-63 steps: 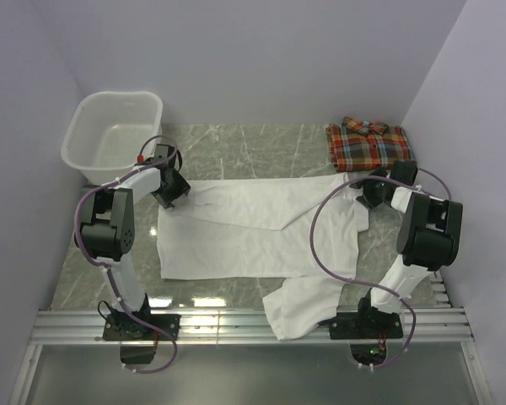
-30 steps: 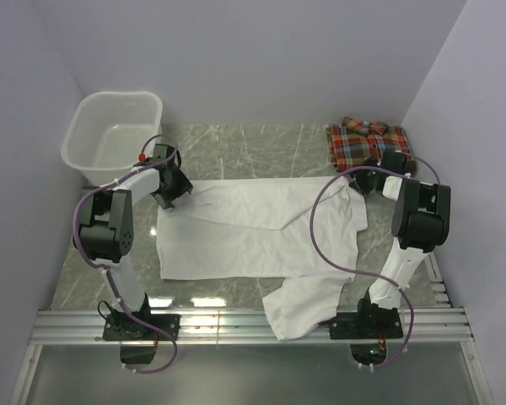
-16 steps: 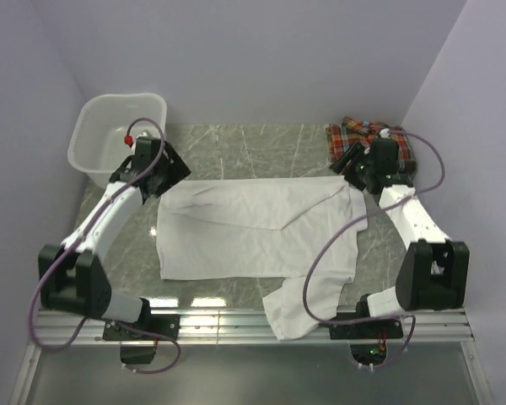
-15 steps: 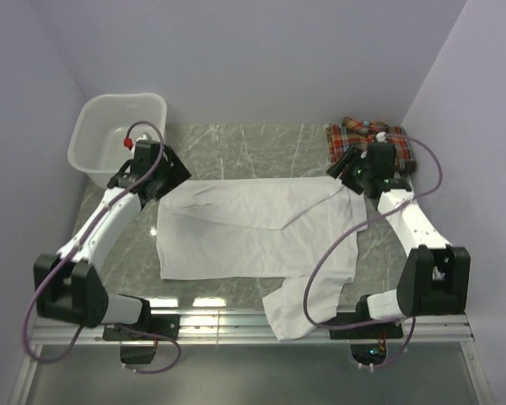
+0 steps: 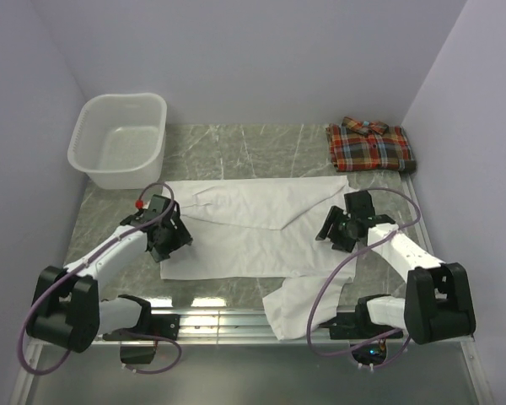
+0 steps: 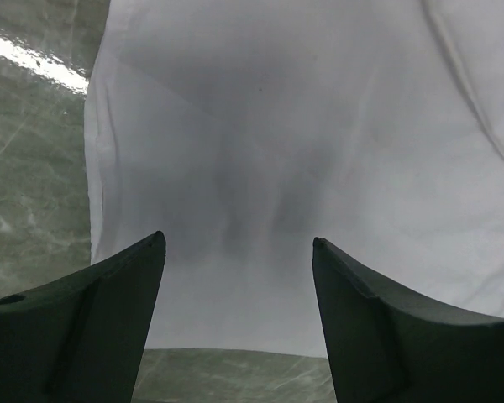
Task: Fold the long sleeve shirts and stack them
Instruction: Fold the shirt
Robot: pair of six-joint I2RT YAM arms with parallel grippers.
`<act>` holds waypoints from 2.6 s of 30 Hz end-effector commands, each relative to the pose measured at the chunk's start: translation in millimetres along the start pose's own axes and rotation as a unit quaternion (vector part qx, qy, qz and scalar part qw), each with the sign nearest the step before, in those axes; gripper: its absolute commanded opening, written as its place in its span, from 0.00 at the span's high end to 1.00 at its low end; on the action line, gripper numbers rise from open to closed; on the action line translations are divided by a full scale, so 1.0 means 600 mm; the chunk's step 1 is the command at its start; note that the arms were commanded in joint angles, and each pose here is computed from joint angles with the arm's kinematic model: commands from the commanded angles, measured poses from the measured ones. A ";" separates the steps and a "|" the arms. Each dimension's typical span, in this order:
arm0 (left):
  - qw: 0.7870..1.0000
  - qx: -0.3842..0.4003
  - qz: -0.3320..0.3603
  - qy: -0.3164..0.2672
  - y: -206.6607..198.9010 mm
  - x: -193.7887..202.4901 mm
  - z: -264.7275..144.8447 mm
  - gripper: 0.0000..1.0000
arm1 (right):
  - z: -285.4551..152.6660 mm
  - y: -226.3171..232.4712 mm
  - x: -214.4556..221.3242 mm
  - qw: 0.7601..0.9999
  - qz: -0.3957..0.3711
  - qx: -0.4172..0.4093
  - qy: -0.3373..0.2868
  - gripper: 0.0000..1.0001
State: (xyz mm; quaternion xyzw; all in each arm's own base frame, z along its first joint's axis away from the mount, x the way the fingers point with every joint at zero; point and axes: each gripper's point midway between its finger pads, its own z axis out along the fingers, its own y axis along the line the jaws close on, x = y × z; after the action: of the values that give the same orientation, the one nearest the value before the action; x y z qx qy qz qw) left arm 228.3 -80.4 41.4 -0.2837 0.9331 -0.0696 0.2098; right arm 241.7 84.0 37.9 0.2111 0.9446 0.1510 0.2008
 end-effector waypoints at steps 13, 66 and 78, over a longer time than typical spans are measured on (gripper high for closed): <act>0.999 -0.040 -0.017 0.012 -0.036 -0.057 0.081 0.23 | 0.058 0.004 -0.086 0.998 -0.003 0.050 -0.041 0.34; 0.980 -0.114 -0.161 0.004 0.091 0.006 0.043 0.58 | -0.062 -0.136 0.040 0.956 0.248 0.130 -0.083 0.20; 0.985 -0.081 -0.151 0.003 0.069 -0.003 0.045 0.99 | -0.062 -0.132 0.053 0.957 0.253 0.126 -0.066 0.21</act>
State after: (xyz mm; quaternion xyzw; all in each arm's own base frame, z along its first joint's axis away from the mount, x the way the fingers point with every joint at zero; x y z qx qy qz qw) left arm 207.0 -44.0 13.7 -0.4382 0.8863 -0.0131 0.1493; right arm 170.2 25.1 27.9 0.4639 0.8652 0.0612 0.1804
